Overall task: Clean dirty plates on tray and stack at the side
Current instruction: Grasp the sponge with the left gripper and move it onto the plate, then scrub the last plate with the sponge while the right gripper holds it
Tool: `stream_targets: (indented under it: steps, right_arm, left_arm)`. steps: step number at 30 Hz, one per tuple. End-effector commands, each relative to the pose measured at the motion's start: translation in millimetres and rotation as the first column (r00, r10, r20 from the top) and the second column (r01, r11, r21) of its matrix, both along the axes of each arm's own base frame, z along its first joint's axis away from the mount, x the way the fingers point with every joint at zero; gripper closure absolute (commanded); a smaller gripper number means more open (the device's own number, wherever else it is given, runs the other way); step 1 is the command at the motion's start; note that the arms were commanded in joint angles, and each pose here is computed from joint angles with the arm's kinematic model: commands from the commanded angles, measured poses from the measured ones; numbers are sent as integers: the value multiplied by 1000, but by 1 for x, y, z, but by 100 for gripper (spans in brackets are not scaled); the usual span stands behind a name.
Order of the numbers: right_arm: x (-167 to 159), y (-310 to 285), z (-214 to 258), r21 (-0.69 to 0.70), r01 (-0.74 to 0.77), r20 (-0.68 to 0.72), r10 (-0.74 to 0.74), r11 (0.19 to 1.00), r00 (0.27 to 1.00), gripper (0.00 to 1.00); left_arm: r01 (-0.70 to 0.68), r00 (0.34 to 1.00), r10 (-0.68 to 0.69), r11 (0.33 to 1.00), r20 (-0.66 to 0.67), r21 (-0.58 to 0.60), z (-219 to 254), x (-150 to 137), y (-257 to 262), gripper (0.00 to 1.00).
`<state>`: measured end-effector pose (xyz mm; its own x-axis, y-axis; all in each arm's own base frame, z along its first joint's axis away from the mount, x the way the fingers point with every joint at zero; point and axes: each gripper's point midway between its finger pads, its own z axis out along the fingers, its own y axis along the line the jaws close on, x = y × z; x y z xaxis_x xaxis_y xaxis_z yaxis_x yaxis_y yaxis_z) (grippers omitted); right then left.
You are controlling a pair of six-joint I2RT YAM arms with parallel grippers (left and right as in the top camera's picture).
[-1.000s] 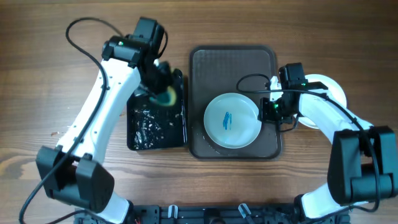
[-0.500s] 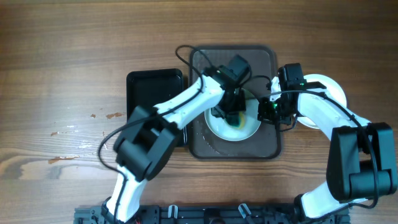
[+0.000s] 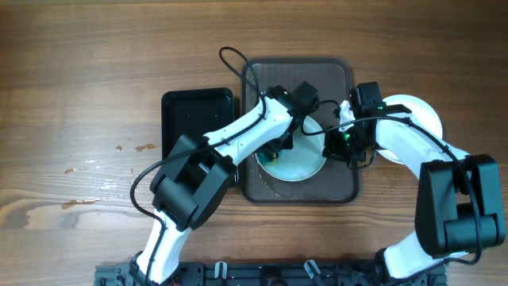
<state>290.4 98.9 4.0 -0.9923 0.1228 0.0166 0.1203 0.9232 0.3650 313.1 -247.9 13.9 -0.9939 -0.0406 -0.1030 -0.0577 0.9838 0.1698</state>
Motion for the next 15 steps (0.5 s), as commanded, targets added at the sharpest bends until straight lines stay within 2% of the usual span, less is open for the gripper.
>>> stream_targets:
  steps: [1, 2, 4, 5, 12, 15]
  right_arm:
    - [-7, -26, -14, -113, 2, -33, -6, 994, 999, 96]
    - [-9, -26, -14, -115, -4, -38, -1, 993, 999, 96]
    - [-11, -26, -14, -118, -8, -45, 2, 993, 999, 96]
    - [-11, -25, -14, -118, -14, -45, 9, 993, 999, 96]
    - [-18, -8, -15, -154, -85, -48, 79, 984, 996, 96]
    - [-19, -6, -16, -157, -58, -56, 50, 986, 997, 96]
  left_arm:
    - [-12, 995, -7, 981, -97, -194, -27, -1, -28, 96]
    - [-20, 986, -43, 926, -158, -378, -22, -9, -64, 96]
    - [-26, 975, -110, 811, -196, -584, -9, -16, -111, 96]
    - [-39, 974, -111, 776, -198, -629, -5, -18, -125, 96]
    - [-51, 987, -70, 713, -143, -700, -23, -4, -156, 96]
    - [-47, 995, -20, 788, -102, -614, -35, 13, -125, 96]
